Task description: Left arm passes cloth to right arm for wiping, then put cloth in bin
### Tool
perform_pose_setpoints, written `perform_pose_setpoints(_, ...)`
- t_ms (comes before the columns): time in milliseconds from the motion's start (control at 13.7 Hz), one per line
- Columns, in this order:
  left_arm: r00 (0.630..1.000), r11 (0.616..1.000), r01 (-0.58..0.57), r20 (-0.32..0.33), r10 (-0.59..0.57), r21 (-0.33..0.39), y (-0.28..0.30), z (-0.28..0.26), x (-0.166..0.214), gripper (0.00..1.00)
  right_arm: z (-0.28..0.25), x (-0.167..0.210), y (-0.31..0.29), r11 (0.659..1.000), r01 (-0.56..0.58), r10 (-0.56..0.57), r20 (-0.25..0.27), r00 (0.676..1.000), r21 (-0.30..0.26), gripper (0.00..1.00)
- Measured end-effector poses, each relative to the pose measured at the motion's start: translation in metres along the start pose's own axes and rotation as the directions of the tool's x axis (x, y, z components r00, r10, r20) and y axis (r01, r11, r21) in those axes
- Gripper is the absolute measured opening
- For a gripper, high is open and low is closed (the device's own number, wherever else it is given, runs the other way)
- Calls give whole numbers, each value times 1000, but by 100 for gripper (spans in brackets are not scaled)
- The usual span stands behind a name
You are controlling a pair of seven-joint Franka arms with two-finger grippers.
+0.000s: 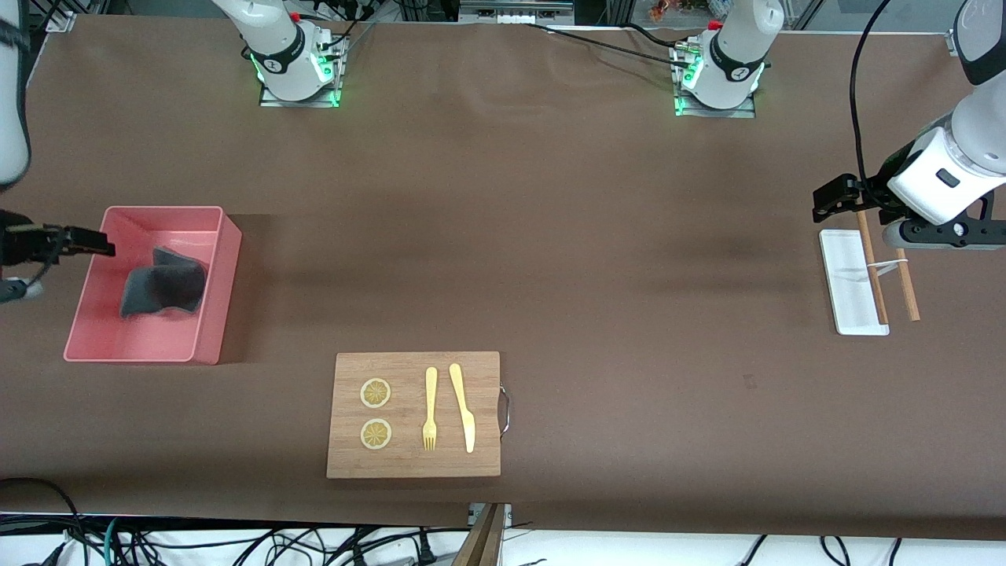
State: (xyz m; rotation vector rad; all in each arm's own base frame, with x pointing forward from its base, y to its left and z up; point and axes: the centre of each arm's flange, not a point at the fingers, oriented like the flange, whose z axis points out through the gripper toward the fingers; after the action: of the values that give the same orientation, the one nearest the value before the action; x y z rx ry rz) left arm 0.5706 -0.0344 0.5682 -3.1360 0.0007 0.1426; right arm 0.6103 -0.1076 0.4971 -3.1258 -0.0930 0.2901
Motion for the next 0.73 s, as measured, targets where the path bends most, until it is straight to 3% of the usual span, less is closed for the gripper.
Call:
perform_pose_setpoints(146, 1000, 1000, 0, 0, 0, 0, 0, 0, 0, 100, -37, -18, -38, 998, -60, 60, -29, 998, -1, 100)
perform_pose_setpoints(364, 1000, 1000, 0, 1, 0, 0, 0, 0, 0, 100, -74, -37, -82, 1000, -28, 27, -84, 996, -11, 100)
perform_pose_setpoints(728, 1000, 1000, 0, 1, 0, 0, 0, 0, 0, 100, -122, -72, -85, 999, -38, 31, -168, 985, -34, 100)
